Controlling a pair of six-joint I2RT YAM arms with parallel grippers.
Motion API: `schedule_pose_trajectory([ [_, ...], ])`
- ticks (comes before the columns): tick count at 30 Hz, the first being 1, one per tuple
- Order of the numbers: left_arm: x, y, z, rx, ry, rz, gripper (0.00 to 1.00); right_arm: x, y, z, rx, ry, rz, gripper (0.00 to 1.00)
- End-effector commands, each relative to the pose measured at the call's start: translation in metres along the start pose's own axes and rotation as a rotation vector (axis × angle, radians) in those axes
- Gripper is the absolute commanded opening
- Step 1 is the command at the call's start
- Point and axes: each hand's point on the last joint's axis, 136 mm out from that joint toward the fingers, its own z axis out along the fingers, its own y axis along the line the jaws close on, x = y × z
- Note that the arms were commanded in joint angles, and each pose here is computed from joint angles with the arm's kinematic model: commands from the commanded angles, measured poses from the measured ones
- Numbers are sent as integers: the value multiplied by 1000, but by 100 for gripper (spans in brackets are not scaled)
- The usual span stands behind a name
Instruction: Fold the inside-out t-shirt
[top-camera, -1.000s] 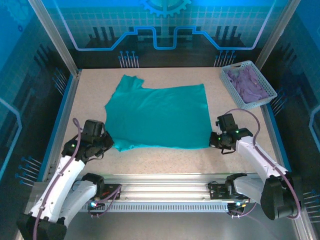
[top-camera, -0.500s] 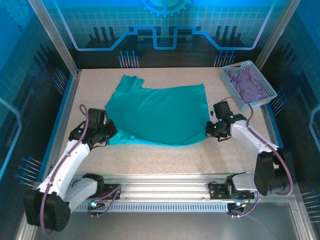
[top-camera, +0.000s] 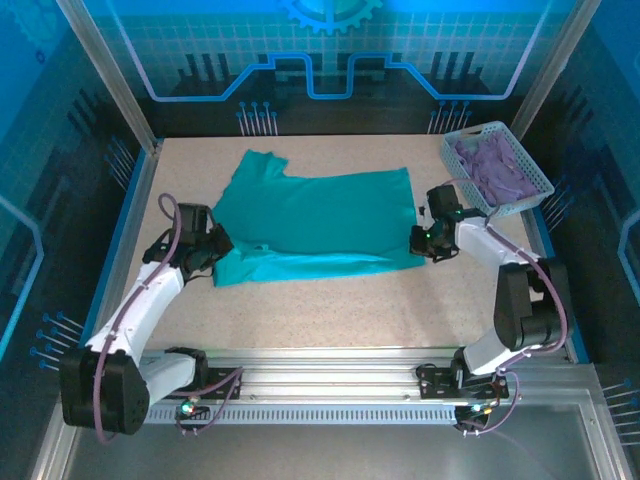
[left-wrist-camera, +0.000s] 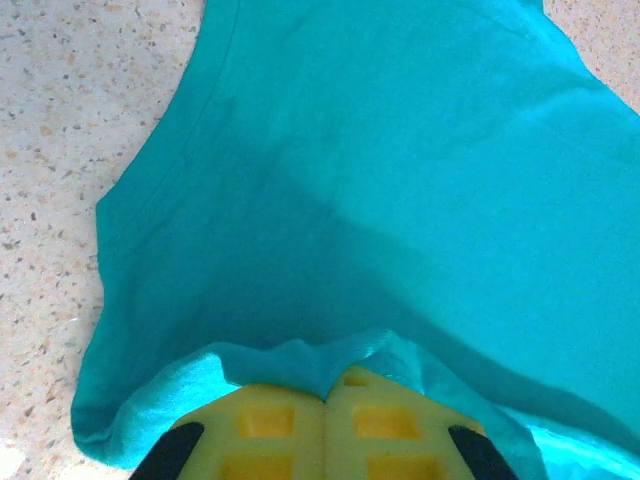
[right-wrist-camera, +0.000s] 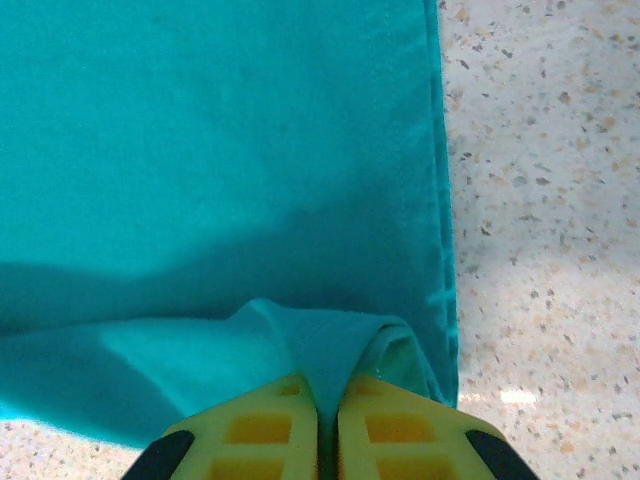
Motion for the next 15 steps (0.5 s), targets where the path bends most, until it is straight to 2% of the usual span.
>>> schedule_pose_trajectory([
  [1,-22,-10,4,19,-52,14,0,-14,6,4,-36,-8,-6,11],
  [15,-52,-12,59,-25,-51,5,0,-53,0,37,7,10,12,12],
])
